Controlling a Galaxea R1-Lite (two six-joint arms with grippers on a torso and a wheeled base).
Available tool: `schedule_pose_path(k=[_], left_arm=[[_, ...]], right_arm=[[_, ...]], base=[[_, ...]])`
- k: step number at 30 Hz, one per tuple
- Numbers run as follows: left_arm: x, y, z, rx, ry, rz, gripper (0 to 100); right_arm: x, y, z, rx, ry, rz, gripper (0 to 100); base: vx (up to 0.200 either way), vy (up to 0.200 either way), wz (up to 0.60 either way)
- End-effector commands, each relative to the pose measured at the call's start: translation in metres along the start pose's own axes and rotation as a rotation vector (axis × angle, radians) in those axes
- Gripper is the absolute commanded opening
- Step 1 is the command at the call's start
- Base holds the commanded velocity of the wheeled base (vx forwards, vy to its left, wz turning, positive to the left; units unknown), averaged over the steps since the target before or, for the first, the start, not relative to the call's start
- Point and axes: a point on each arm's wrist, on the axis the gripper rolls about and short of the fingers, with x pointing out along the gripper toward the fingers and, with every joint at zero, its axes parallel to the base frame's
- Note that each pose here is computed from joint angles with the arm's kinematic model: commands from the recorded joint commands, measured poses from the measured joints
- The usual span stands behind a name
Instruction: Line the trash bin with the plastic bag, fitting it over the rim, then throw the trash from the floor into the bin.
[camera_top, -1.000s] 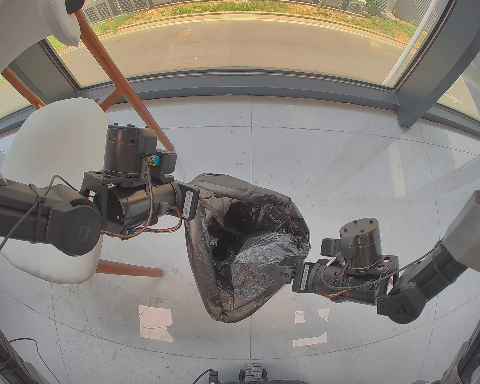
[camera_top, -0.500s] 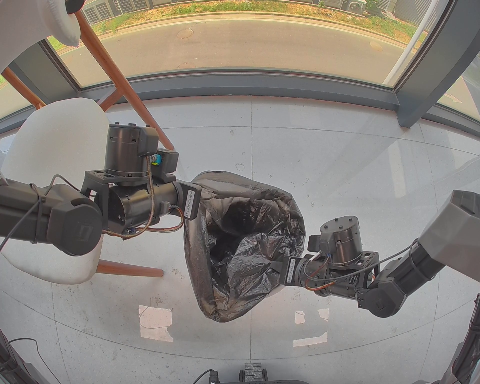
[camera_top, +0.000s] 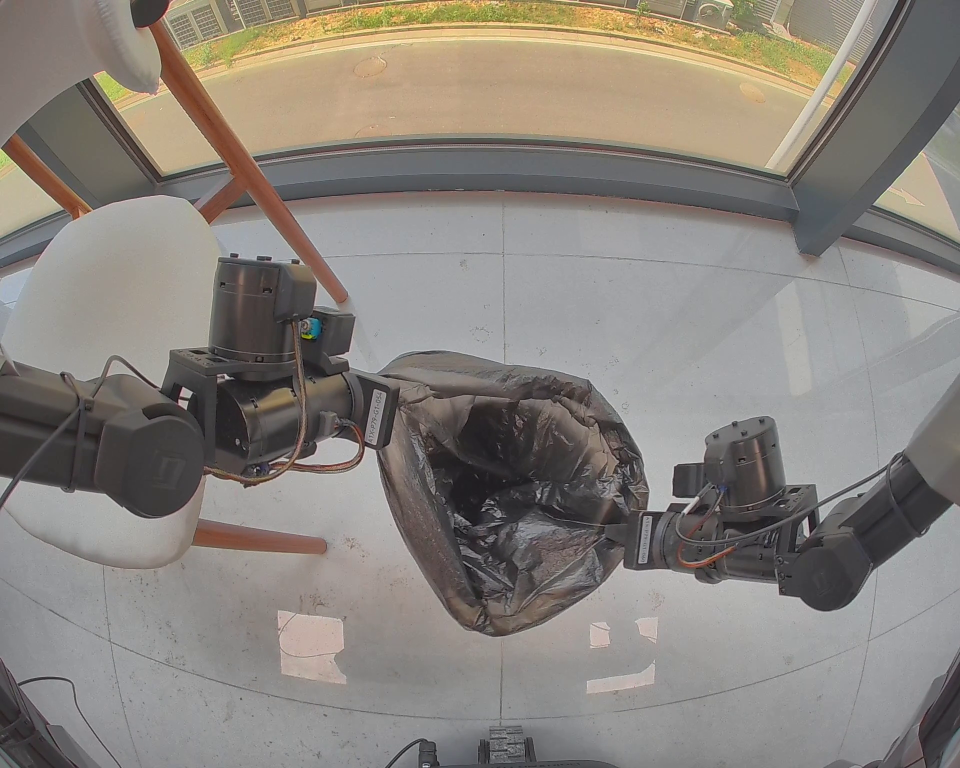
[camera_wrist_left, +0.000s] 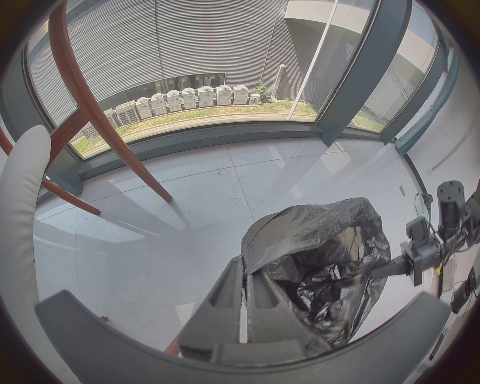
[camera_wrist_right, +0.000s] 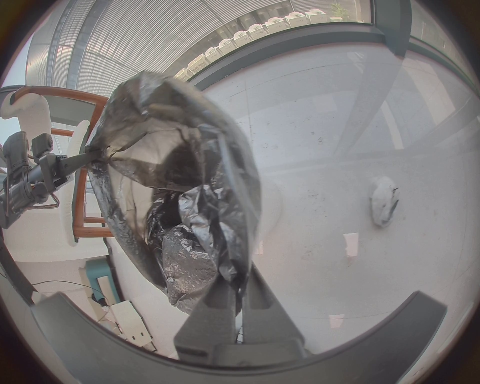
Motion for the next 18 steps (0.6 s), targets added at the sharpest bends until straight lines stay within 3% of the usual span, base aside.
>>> schedule_pose_path(k=[1, 7, 8, 14, 18], left_arm=[[0.000, 0.000, -0.004, 0.005, 0.014, 0.000, 0], [-0.003, 0.000, -0.009, 0.010, 0.029, 0.000, 0], [-0.003, 0.000, -0.010, 0.011, 0.032, -0.001, 0], [-0.001, 0.000, -0.014, 0.013, 0.048, 0.000, 0], [0.002, 0.005, -0.015, 0.004, 0.049, 0.016, 0]], right_arm=[[0.008, -0.028, 0.001, -0.013, 0.010, -0.066, 0], [0.024, -0.027, 0.010, -0.032, -0.035, -0.048, 0], [0.024, -0.026, 0.011, -0.032, -0.040, -0.045, 100], [0.020, -0.021, 0.014, -0.058, -0.069, -0.027, 100], [-0.007, -0.013, 0.029, -0.062, -0.149, 0.004, 100]], base=[[0.000, 0.000, 0.00], [0.000, 0.000, 0.00], [0.000, 0.000, 0.00], [0.000, 0.000, 0.00], [0.000, 0.000, 0.00]])
